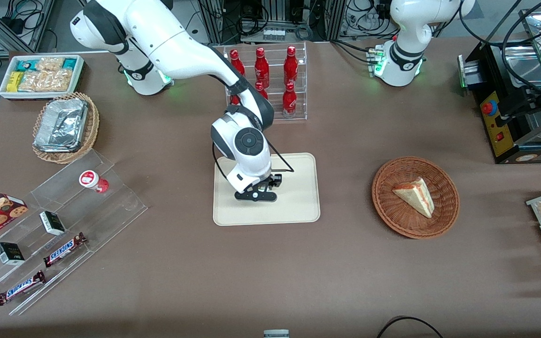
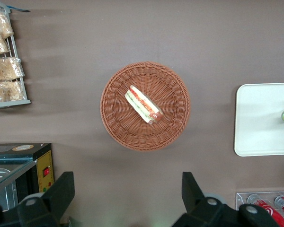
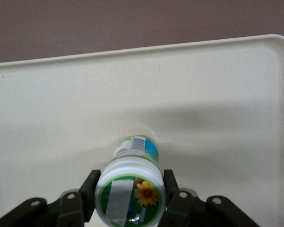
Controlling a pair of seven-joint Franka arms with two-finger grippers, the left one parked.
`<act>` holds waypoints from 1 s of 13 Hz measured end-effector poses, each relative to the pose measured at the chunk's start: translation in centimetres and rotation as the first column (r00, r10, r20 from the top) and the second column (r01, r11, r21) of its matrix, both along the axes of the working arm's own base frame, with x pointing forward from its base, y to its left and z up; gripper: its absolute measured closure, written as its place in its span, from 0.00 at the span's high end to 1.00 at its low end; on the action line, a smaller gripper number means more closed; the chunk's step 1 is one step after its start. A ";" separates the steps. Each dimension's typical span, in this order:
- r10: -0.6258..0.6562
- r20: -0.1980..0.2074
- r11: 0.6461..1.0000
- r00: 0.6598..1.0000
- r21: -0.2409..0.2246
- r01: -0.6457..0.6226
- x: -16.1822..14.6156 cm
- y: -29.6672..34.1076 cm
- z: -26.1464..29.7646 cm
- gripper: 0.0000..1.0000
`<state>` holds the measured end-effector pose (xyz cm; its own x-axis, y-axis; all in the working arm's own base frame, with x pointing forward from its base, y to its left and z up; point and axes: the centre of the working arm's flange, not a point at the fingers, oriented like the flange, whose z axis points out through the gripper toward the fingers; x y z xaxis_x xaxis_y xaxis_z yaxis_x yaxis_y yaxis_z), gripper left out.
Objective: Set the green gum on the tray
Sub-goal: 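Lower the gum tub onto the tray and open the right gripper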
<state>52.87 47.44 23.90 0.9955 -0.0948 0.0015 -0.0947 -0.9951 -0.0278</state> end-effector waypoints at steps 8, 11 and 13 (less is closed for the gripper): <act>0.000 0.034 1.000 0.999 0.026 -0.001 0.4 0.3 -0.4 1.00; 0.017 0.041 0.999 0.999 0.030 -0.018 0.5 0.4 -0.1 1.00; 0.077 0.046 0.997 0.996 0.026 -0.079 0.7 0.3 0.3 1.00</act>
<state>53.62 47.70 24.21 0.9989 -0.0175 0.0445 -0.0149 -0.9982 -0.0577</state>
